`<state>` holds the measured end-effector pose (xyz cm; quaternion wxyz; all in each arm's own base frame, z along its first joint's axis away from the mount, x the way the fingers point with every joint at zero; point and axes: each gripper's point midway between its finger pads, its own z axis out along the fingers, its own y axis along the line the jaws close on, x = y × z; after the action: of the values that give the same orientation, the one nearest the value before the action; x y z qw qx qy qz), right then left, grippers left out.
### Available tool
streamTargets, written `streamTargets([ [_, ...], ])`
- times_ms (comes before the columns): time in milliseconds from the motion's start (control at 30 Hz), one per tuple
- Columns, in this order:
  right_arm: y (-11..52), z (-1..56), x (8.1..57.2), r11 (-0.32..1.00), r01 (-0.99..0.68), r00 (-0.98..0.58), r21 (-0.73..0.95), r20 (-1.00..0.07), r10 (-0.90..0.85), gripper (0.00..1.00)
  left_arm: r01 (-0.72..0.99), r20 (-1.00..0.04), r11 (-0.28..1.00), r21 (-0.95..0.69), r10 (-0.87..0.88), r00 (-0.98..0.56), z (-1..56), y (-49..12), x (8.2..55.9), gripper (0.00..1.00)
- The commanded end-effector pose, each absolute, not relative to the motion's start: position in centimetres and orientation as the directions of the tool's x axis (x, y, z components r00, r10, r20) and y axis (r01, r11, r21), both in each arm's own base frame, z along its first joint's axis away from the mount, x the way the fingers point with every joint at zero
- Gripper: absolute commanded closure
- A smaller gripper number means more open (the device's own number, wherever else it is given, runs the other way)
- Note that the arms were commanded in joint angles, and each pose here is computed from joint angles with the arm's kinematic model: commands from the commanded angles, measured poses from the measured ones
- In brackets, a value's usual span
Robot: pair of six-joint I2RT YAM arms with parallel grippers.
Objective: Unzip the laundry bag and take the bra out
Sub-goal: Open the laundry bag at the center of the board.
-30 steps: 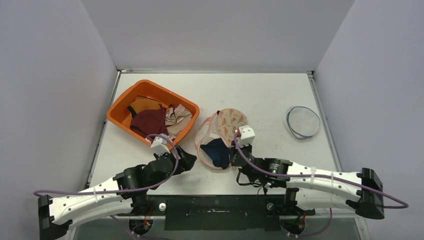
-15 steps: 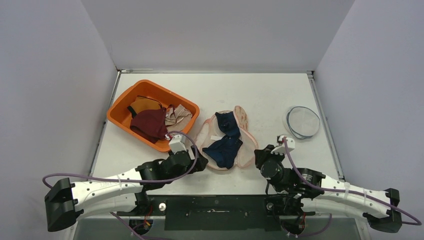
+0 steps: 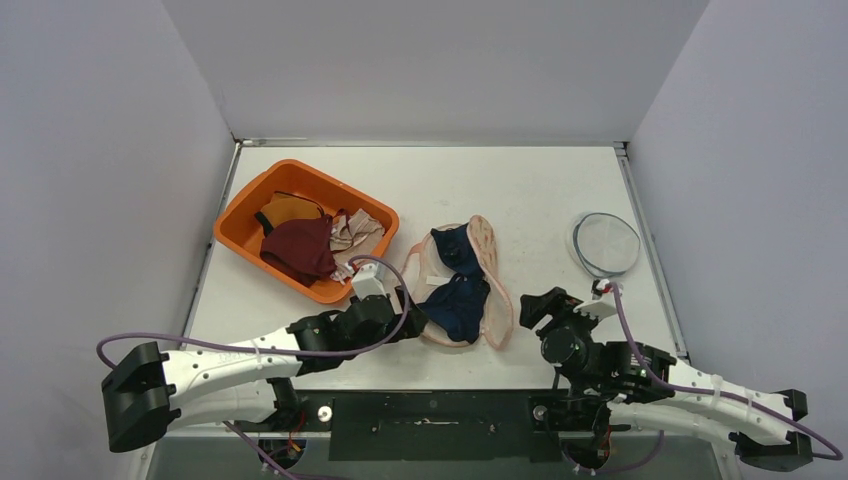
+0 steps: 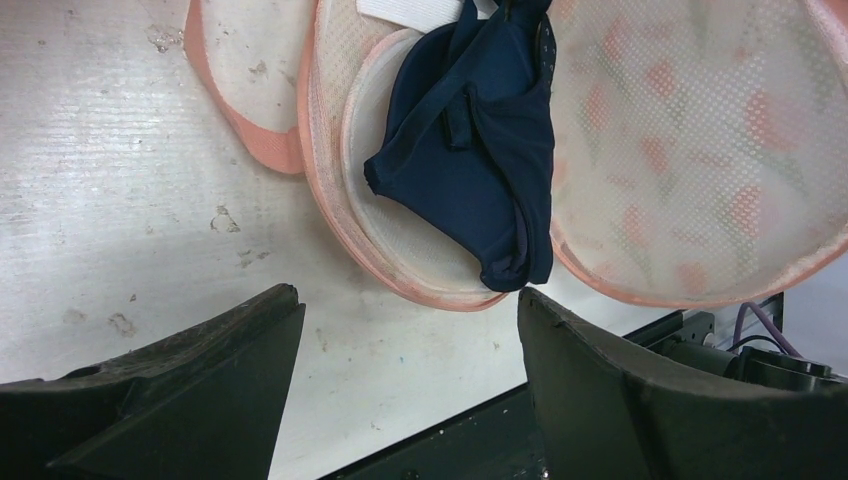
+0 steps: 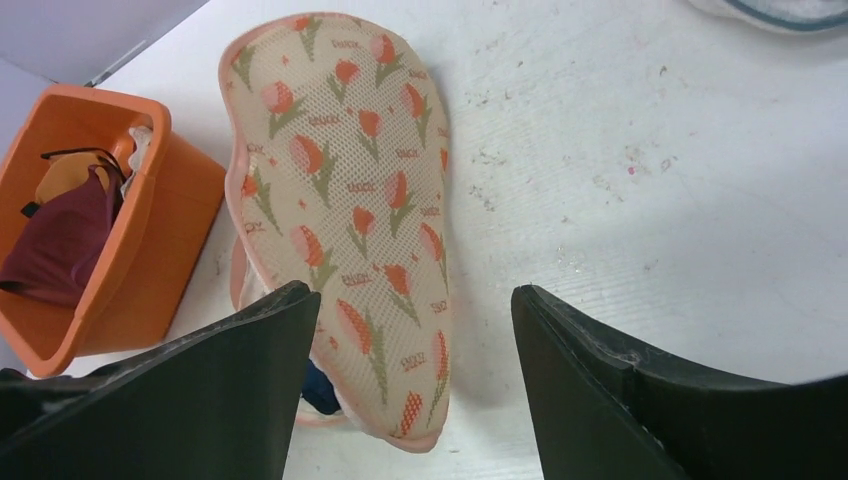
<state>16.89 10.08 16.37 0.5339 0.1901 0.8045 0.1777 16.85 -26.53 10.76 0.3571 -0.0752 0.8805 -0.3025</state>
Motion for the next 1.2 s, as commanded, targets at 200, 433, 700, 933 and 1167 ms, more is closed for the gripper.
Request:
streamTargets([
  [200,15.6,24.2,18.3,0.923,-0.115,-0.334,0.366,-0.89,0.311,0.25,0.146,-0.611,0.758,-0.636,-0.379,-0.695,14.0,-28.7,18.8,0.23],
  [433,21.1,24.0,18.6,0.901,-0.254,-0.368,0.351,-0.897,0.246,0.16,0.128,-0.568,0.762,-0.635,-0.348,-0.746,13.1,-30.4,21.6,0.24],
  [700,24.7,21.4,22.3,0.937,-0.252,-0.463,0.241,-0.88,0.102,0.17,0.118,-0.57,0.7,-0.704,-0.458,-0.682,15.2,-27.4,20.5,0.26],
  [933,30.9,16.7,23.8,0.88,-0.417,-0.577,0.226,-0.815,-0.064,0.32,0.049,-0.563,0.682,-0.73,-0.558,-0.61,15.8,-21.9,18.9,0.27],
  [1167,35.0,12.5,22.0,0.848,-0.506,-0.608,0.156,-0.762,-0.223,0.39,0.032,-0.563,0.677,-0.736,-0.585,-0.583,15.9,-19.6,18.2,0.27],
])
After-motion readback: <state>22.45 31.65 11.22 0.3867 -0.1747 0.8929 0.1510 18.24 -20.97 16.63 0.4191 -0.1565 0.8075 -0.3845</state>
